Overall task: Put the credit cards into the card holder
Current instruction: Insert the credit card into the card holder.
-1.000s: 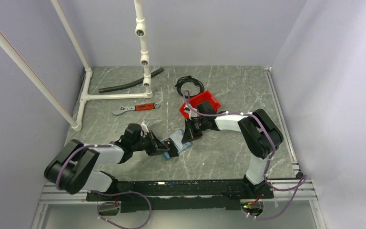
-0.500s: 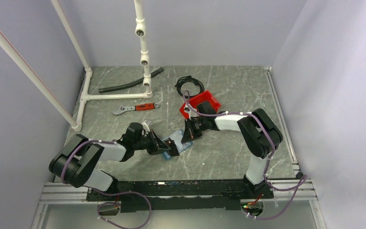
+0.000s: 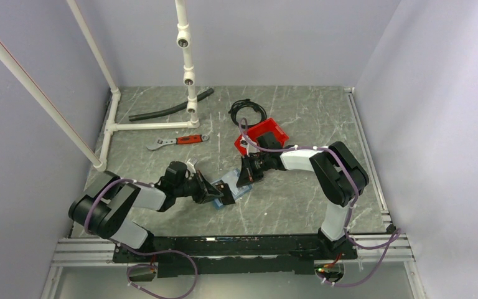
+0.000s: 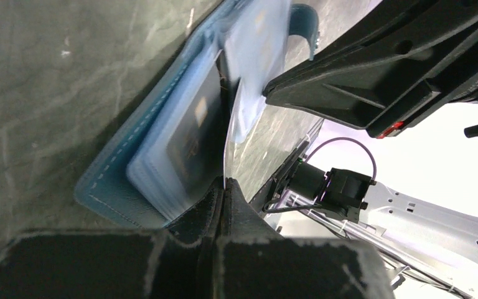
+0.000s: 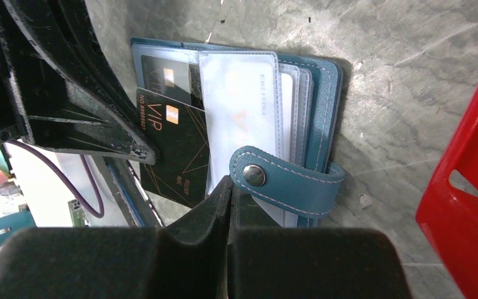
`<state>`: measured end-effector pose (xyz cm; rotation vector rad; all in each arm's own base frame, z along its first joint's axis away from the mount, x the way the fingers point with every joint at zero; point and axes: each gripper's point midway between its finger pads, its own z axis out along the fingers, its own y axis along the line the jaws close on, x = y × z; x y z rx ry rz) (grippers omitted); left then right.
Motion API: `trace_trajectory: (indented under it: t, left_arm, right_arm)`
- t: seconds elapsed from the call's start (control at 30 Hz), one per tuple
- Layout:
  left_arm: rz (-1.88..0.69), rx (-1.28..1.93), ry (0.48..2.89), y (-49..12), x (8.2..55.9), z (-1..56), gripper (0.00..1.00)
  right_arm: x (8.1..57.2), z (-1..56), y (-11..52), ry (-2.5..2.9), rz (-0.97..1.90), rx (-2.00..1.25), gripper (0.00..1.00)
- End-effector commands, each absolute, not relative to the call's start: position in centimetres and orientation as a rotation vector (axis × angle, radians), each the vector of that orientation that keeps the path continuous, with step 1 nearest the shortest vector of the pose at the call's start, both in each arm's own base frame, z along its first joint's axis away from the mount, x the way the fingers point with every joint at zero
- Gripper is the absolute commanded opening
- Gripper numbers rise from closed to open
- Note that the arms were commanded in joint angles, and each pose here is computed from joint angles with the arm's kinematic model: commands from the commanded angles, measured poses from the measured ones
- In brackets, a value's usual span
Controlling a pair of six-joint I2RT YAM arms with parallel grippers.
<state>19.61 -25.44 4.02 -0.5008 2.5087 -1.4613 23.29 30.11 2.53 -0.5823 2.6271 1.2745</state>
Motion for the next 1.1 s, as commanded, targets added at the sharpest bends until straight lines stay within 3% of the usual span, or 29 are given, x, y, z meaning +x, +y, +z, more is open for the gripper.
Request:
trace_trajectory:
  t: [0.0, 1.07]
  left_arm:
    - [-1.51, -0.553, 2.506, -25.6, 19.3, 3.7, 0.0]
    - [-1.469, -0.754, 2.399, -24.5, 23.2, 2.2, 0.0]
  right_arm:
    - [23.4, 0.0, 29.0, 2.679, 1.15, -0.588, 0.0]
    - [23.2, 0.1, 29.2, 2.684, 1.179, -0.595, 0.0]
